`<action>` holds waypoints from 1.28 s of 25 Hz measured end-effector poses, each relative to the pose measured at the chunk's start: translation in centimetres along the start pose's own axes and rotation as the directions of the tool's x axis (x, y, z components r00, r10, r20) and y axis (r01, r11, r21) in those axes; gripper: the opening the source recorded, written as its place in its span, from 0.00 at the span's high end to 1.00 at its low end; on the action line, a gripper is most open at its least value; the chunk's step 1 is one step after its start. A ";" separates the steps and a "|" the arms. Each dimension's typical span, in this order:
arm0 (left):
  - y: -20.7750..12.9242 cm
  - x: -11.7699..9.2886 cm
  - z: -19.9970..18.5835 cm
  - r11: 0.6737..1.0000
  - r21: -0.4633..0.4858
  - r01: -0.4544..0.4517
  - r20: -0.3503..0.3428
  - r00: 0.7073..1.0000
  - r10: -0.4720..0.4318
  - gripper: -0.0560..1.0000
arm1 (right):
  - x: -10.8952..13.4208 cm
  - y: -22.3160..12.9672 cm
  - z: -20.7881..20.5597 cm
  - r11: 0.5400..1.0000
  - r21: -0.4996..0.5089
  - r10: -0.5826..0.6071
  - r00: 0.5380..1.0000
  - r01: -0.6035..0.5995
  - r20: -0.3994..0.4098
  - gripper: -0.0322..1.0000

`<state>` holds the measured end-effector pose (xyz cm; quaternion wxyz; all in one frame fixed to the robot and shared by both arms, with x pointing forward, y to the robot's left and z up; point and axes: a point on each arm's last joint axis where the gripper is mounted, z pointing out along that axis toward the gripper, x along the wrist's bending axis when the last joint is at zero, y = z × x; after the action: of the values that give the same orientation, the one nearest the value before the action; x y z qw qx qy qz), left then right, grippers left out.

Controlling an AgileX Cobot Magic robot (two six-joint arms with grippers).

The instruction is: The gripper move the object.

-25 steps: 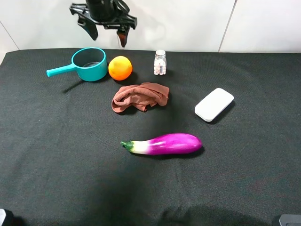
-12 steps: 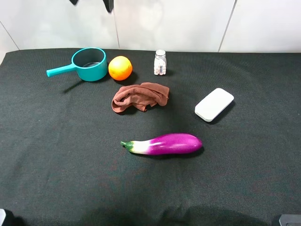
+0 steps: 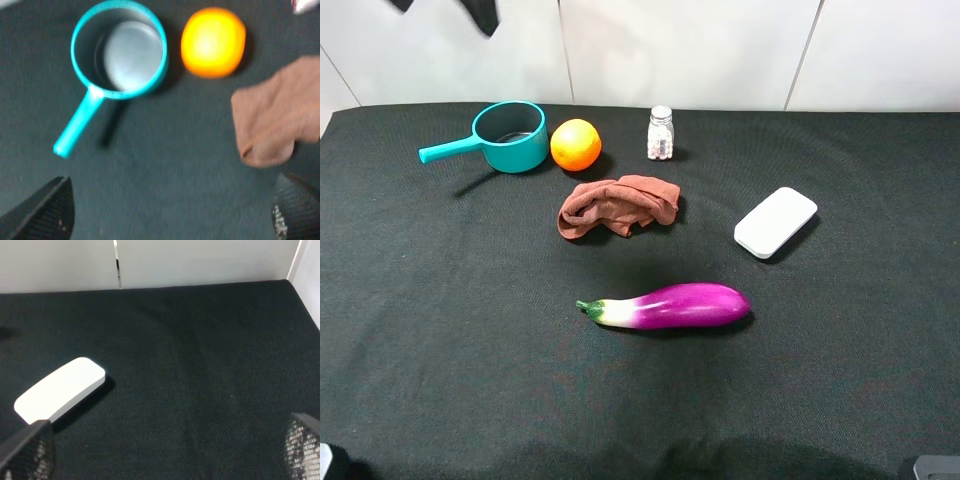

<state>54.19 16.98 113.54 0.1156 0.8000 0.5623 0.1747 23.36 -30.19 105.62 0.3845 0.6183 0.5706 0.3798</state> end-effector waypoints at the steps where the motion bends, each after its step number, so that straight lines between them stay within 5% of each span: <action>1: -1.0 0.1 0.1 1.000 0.014 -0.004 -0.001 1.000 0.004 0.16 | 0.0 0.0 0.0 1.000 0.000 0.000 1.000 0.000 0.000 0.30; 15: -16.0 1.4 -2.8 0.999 0.038 0.007 0.044 0.999 -0.009 0.16 | 0.0 0.0 0.0 1.000 0.000 0.000 1.000 0.000 0.000 0.30; 26: -27.3 2.6 -4.0 0.988 -0.128 0.082 0.064 0.995 -0.075 0.16 | 0.0 0.0 0.0 1.000 0.000 0.000 1.000 0.000 0.000 0.30; 32: -31.2 3.3 -3.9 0.961 -0.205 0.186 0.005 0.982 -0.189 0.16 | 0.0 0.0 0.0 1.000 0.000 0.000 1.000 0.000 0.000 0.30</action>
<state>26.81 30.62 105.70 0.2091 0.7258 0.6153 0.2256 23.36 -30.19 105.62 0.3845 0.6183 0.5706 0.3798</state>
